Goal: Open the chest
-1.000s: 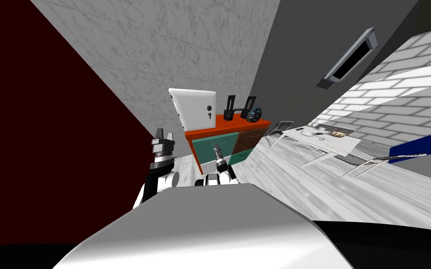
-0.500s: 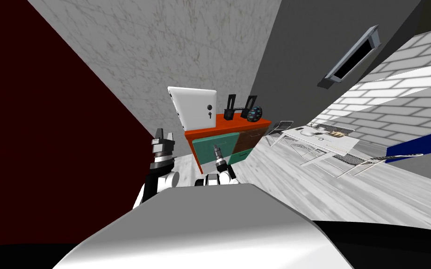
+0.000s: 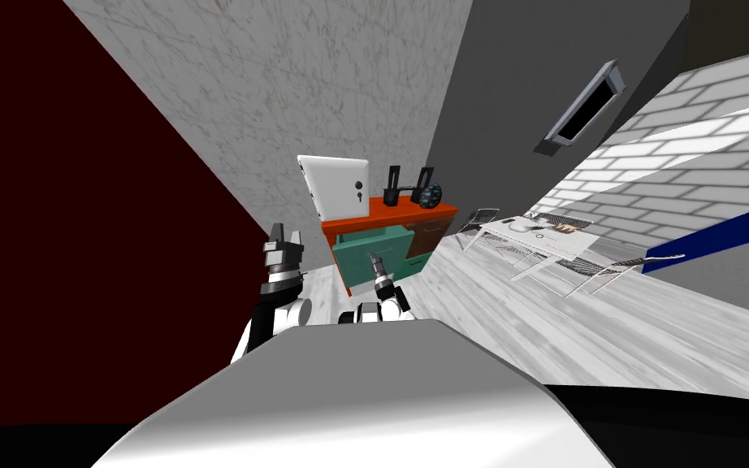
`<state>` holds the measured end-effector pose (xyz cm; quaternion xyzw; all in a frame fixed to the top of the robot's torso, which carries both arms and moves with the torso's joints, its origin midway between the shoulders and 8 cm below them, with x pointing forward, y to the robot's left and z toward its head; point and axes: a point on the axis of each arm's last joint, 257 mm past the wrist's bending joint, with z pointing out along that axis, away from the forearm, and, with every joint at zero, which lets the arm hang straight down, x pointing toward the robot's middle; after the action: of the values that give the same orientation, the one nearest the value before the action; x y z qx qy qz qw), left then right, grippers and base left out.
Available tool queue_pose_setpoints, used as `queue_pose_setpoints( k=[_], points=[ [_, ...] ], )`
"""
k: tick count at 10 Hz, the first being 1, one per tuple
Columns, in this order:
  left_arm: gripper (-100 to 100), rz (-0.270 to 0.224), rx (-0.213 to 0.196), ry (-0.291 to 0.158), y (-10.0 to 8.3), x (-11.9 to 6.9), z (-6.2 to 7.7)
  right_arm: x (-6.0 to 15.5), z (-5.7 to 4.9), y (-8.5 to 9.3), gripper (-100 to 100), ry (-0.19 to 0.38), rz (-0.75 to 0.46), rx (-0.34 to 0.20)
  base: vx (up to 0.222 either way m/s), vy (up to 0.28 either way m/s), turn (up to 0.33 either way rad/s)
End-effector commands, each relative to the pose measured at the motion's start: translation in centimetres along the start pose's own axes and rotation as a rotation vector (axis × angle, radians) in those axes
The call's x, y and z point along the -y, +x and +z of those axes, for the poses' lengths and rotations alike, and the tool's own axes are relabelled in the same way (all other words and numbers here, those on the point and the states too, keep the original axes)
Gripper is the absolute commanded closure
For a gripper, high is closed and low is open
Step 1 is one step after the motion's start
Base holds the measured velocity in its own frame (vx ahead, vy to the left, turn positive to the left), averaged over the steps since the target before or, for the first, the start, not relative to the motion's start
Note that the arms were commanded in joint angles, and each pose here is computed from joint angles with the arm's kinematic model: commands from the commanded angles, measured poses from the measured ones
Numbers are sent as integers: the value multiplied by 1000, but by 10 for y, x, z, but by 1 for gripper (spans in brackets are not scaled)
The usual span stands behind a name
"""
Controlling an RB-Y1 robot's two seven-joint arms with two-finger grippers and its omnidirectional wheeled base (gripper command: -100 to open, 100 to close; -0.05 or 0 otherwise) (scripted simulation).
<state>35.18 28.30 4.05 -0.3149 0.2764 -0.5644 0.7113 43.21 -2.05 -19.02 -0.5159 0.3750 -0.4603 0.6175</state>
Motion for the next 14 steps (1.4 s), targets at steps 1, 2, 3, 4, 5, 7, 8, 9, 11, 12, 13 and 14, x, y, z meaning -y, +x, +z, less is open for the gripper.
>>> queue_pose_setpoints(
  k=[1,2,3,4,5,7,8,9,11,12,13,14],
  points=[
    [0,0,0,0,0,0,0,6,0,-2,100,10,2,5,-163,-51,-34],
    [0,0,0,0,0,0,0,8,0,-3,100,13,3,8,-161,-40,-38],
    [0,0,0,0,0,0,0,9,-1,-3,100,14,3,9,-170,-40,-32],
    [0,0,0,0,0,0,0,4,-2,-4,100,3,3,11,-78,-21,-5],
    [0,0,0,0,0,0,0,3,1,-7,-100,-16,4,23,-20,2,-121],
    [0,0,0,0,0,0,0,5,6,-11,-100,-25,7,35,-8,24,-116],
    [0,0,0,0,0,0,0,9,10,-12,-100,-31,16,44,-4,24,-115],
    [0,0,0,0,0,0,0,9,10,-14,-100,-32,10,50,-3,20,-41],
    [0,0,0,0,0,0,0,12,14,-18,-100,-37,13,65,-6,14,-73],
    [0,0,0,0,0,0,0,17,18,-20,-100,-38,22,77,-8,12,-122],
    [0,0,0,0,0,0,0,17,17,-21,-100,-38,17,81,-6,13,-59],
    [0,0,0,0,0,0,0,22,21,-24,-100,-36,22,96,-8,14,-106]
  ],
)
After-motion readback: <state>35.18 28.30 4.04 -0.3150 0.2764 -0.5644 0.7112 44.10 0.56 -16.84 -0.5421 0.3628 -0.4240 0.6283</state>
